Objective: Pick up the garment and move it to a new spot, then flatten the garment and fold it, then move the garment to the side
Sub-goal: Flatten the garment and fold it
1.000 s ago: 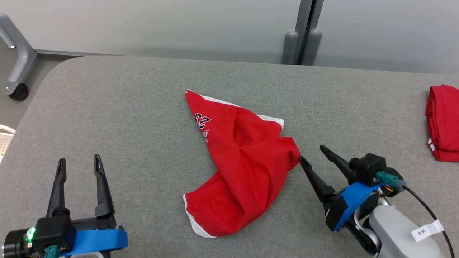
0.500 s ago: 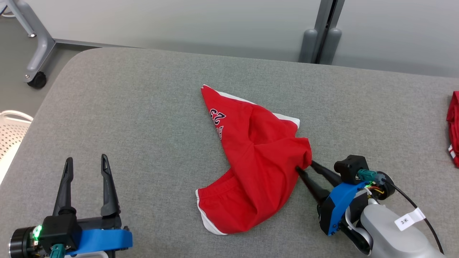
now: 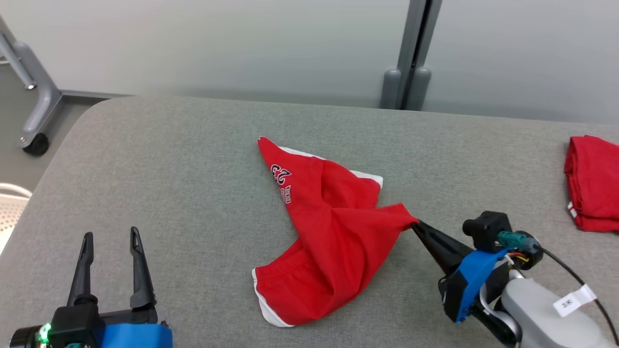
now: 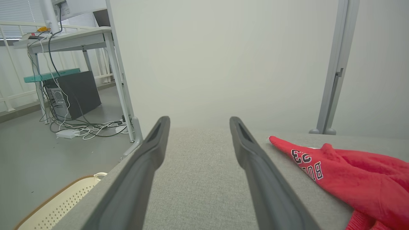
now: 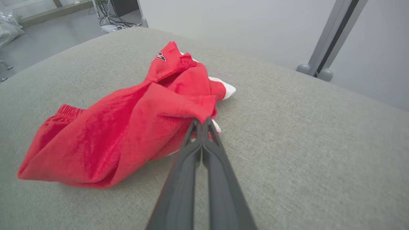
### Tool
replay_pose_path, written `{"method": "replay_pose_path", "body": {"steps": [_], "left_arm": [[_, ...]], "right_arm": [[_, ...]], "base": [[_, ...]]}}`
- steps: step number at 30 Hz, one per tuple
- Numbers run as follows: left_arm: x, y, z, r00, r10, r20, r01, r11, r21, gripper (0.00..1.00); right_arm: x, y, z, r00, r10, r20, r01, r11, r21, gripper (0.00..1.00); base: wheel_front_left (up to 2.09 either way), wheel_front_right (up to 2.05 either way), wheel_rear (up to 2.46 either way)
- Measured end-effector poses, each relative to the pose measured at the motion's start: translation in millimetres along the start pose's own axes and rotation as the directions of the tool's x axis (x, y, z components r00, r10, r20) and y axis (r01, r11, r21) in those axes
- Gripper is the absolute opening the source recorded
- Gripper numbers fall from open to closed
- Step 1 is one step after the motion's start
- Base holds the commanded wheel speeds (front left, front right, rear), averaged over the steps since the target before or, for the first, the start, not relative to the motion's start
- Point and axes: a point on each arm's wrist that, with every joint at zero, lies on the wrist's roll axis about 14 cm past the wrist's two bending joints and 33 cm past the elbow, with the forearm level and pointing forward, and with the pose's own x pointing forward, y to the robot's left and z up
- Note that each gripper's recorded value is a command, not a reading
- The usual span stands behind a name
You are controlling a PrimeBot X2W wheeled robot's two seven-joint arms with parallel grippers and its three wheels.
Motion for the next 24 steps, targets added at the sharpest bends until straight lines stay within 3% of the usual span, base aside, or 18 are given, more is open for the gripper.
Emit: {"method": "replay_pose_path", "body": {"steps": [8, 13, 24], "left_arm": [[2, -12, 1, 0.999, -0.038, 0.007, 0.038, 0.999, -0.012, 1.0], [5, -17, 1, 0.999, -0.049, 0.006, 0.049, 0.999, -0.014, 1.0], [9, -17, -3, 0.999, -0.053, -0.005, 0.053, 0.999, -0.004, 1.0]], "right_arm": [[-47, -16, 14, 0.998, -0.052, -0.046, 0.054, 0.998, 0.035, 0.0], [-75, -2, 19, 0.996, -0.044, -0.082, 0.052, 0.993, 0.108, 0.0], [-117, 18, 20, 0.977, -0.082, -0.197, 0.113, 0.982, 0.151, 0.0]], "base": [[0.0, 0.0, 0.0], [0.0, 0.0, 0.0], [0.0, 0.0, 0.0]]}}
